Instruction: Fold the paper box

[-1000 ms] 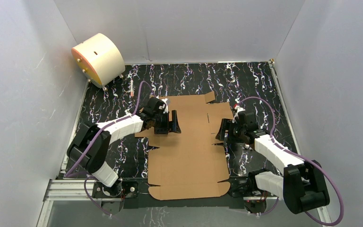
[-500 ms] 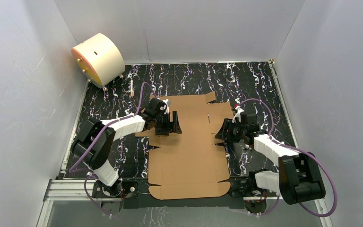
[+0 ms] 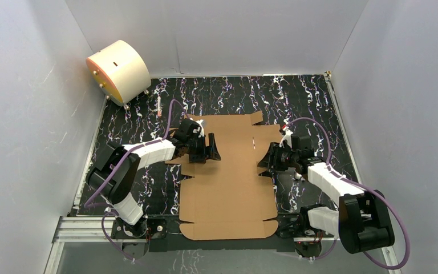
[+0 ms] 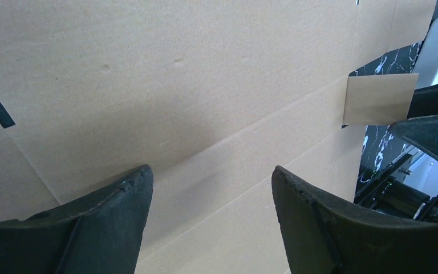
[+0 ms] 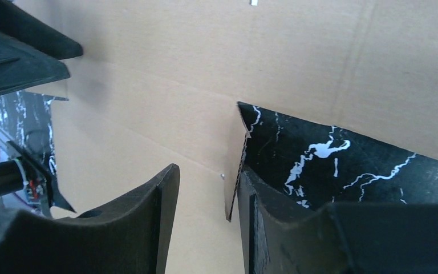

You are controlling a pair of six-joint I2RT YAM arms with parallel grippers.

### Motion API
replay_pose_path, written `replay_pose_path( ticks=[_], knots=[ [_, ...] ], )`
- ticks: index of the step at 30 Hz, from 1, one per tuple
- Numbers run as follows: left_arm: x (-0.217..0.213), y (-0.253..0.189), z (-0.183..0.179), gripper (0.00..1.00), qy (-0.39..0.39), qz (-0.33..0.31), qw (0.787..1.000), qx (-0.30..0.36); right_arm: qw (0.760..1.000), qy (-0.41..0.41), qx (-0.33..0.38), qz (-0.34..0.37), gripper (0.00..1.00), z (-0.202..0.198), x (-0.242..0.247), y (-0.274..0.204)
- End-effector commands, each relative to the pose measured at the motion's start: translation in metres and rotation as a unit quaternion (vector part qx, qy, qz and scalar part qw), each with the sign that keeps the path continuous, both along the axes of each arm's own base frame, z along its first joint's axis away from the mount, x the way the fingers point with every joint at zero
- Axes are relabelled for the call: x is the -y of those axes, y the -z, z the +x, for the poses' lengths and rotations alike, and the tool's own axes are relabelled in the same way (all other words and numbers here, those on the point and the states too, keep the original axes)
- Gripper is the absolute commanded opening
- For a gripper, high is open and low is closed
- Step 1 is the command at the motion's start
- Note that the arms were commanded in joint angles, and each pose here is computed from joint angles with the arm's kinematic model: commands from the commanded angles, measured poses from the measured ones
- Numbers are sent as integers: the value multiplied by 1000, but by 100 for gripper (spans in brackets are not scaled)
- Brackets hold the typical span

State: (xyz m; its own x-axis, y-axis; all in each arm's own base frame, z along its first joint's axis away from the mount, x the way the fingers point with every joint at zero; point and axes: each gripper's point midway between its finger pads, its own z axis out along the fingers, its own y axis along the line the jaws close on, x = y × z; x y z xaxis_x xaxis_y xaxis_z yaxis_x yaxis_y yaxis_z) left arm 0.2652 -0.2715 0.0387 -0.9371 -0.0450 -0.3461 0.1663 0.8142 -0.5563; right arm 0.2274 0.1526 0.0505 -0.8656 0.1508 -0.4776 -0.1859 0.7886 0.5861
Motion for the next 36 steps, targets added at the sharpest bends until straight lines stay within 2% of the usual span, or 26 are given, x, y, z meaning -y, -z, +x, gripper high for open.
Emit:
replay_pose_path(
  ticks=[1, 16, 27, 36],
  knots=[
    [-9, 26, -20, 74, 4, 26, 999, -44, 999, -23, 18, 40, 50, 3, -14, -31],
    [-3, 24, -18, 74, 4, 17, 999, -47, 998, -59, 22, 28, 55, 2, -50, -41],
    [4, 22, -20, 74, 6, 7, 999, -50, 997, -72, 0, -20, 58, -2, -66, -11],
    [2, 0, -8, 74, 2, 13, 1000, -14, 995, -55, 51, -60, 62, 13, -52, -34]
  ],
)
